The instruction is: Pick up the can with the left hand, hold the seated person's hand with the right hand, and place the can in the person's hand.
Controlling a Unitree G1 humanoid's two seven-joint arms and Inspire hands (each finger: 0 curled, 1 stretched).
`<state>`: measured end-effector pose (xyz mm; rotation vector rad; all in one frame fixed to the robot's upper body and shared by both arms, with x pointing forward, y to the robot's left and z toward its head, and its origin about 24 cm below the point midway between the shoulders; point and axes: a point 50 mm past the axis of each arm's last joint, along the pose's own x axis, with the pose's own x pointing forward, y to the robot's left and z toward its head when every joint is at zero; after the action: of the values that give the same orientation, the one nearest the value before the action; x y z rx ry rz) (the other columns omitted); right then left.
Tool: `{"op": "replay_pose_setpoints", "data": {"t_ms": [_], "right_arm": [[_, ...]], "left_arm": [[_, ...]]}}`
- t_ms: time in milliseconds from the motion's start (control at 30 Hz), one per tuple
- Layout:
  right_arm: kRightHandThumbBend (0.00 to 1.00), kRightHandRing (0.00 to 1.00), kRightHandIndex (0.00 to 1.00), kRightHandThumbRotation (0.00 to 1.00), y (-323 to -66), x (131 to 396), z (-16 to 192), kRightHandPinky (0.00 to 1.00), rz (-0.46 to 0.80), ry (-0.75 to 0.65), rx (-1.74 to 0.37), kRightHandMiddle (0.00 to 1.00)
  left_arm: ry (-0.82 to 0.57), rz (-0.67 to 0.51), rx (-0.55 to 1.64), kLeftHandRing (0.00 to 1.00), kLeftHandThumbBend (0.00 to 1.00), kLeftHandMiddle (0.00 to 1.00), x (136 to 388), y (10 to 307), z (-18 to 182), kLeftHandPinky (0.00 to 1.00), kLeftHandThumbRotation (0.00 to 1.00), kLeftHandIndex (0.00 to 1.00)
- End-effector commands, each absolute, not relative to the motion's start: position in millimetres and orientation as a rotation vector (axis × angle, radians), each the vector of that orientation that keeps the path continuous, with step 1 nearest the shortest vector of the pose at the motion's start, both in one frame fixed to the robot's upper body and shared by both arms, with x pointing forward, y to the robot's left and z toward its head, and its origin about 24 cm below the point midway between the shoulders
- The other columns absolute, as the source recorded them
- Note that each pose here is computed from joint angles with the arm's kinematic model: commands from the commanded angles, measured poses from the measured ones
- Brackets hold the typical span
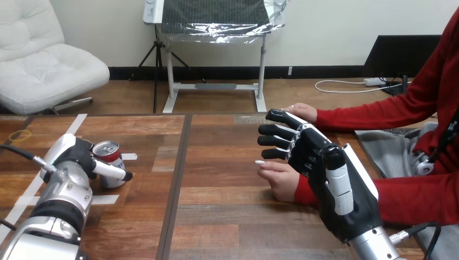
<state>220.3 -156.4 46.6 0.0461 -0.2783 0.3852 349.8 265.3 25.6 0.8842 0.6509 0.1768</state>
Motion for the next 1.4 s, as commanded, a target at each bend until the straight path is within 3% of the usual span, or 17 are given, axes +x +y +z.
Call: {"op": "replay_pose_setpoints", "data": {"t_ms": [0, 433, 1367], "right_arm": [[0.88, 0.78, 0.84, 1.0, -155.2, 229.7, 69.0, 0.72, 0.394, -0.39, 0.035, 0.79], [0.87, 0.78, 0.84, 1.0, -154.6, 228.5, 69.5, 0.72, 0.396, -0.391, 0.039, 0.79], [0.87, 0.78, 0.84, 1.0, -155.0, 227.5, 68.1, 0.73, 0.392, -0.381, 0.03, 0.79]], "left_arm": [[0.56, 0.196, 0.911, 0.64, 0.76, 0.69, 363.4, 259.5, 45.3, 0.5, 0.0, 0.71], [0.531, 0.214, 0.928, 0.57, 0.74, 0.63, 362.5, 260.0, 44.6, 0.45, 0.0, 0.67], [0.481, 0.253, 0.932, 0.55, 0.75, 0.6, 361.6, 260.5, 44.5, 0.44, 0.0, 0.62]]}}
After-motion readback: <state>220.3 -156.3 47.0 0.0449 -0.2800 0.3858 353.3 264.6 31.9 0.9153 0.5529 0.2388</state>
